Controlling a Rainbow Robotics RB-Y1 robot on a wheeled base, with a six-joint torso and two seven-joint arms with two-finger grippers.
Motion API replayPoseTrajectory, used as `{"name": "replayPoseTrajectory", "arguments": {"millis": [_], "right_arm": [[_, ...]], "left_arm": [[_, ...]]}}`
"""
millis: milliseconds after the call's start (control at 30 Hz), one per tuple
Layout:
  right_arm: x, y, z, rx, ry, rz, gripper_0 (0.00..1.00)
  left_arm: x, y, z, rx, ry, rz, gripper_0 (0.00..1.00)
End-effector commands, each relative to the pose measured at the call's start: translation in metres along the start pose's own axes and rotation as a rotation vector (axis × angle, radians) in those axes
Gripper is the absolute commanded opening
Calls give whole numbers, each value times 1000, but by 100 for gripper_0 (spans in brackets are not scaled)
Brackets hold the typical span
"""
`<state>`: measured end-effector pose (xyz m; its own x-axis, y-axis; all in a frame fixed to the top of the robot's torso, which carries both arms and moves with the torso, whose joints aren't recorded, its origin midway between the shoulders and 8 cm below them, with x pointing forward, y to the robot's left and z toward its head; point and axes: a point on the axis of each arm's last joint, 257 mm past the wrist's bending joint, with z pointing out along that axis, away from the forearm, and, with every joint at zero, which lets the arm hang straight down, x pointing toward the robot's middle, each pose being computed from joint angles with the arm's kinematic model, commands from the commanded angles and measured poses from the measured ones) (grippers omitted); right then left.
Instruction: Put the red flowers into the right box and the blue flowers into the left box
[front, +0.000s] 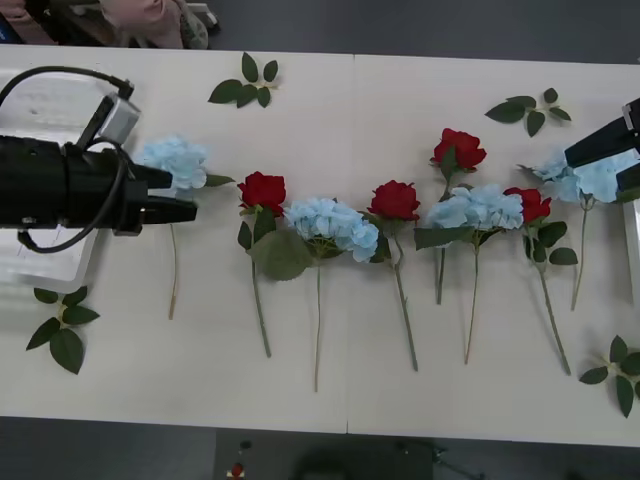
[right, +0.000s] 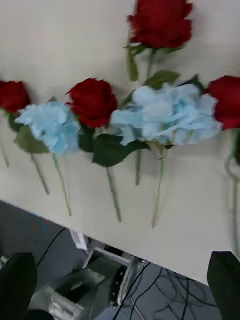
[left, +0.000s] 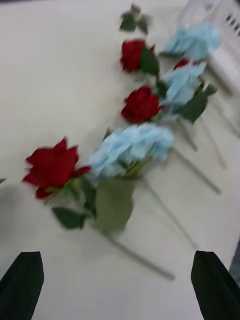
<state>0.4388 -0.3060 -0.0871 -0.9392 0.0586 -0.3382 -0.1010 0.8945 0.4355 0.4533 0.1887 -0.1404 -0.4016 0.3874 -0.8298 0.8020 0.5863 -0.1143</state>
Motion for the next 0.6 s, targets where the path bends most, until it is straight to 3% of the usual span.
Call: {"name": "replayPoseTrajectory", "arguments": {"millis": [33,300,600], "right_arm": [[-16,-40,3,185,-42,28,100],[-50,-114,35,394,-144,66,100],[-72,-186,38,568,-239,70,100]], "left_arm": [[27,38,-14,-121,127,-69,86],[61,89,-17,-355,208,-290,86],[60,113,30,-450,238,-367,86]]}}
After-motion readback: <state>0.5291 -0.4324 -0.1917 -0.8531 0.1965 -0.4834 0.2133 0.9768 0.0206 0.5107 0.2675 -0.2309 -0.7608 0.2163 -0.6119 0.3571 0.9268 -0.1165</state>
